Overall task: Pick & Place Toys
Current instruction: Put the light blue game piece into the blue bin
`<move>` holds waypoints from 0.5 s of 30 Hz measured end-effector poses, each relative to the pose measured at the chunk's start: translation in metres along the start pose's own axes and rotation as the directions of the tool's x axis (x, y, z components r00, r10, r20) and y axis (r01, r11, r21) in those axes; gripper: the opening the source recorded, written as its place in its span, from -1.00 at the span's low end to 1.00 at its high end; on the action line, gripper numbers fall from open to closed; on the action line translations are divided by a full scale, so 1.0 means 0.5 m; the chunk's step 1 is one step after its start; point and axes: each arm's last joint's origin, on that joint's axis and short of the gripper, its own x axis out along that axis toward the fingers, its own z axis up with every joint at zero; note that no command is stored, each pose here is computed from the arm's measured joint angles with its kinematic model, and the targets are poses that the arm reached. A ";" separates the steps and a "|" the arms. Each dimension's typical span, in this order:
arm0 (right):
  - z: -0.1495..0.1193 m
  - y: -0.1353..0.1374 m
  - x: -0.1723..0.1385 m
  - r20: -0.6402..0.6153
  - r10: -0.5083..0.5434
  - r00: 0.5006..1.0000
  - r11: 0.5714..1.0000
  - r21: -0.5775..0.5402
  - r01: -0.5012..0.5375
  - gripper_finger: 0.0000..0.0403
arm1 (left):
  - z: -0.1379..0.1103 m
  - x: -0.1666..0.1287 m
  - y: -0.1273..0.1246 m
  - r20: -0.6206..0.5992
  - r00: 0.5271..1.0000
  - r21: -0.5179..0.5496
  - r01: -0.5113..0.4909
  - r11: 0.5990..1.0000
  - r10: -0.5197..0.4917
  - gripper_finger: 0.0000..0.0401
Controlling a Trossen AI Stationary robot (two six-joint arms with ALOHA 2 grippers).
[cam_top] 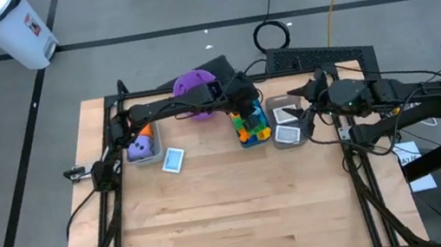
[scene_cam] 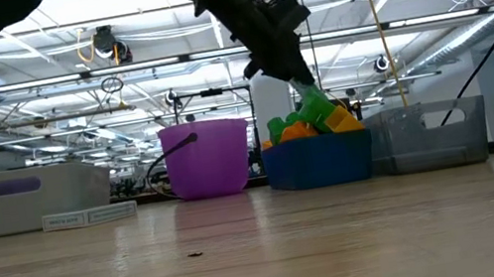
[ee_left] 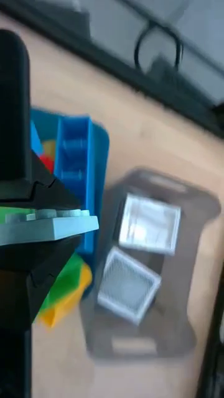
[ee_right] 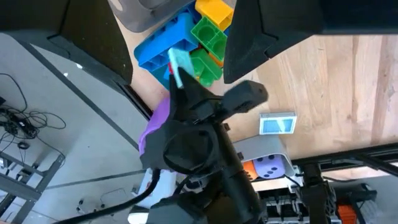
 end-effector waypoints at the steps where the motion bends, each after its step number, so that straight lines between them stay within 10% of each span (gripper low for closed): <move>1: 0.000 0.000 0.000 -0.001 0.000 1.000 1.000 0.001 0.000 0.21 | 0.000 -0.001 0.001 0.000 1.000 -0.002 0.031 1.000 -0.031 -0.69; 15: -0.001 0.000 0.000 -0.004 0.000 1.000 1.000 0.025 0.000 0.20 | -0.010 0.001 0.028 -0.053 0.993 -0.079 0.104 0.991 -0.109 -0.69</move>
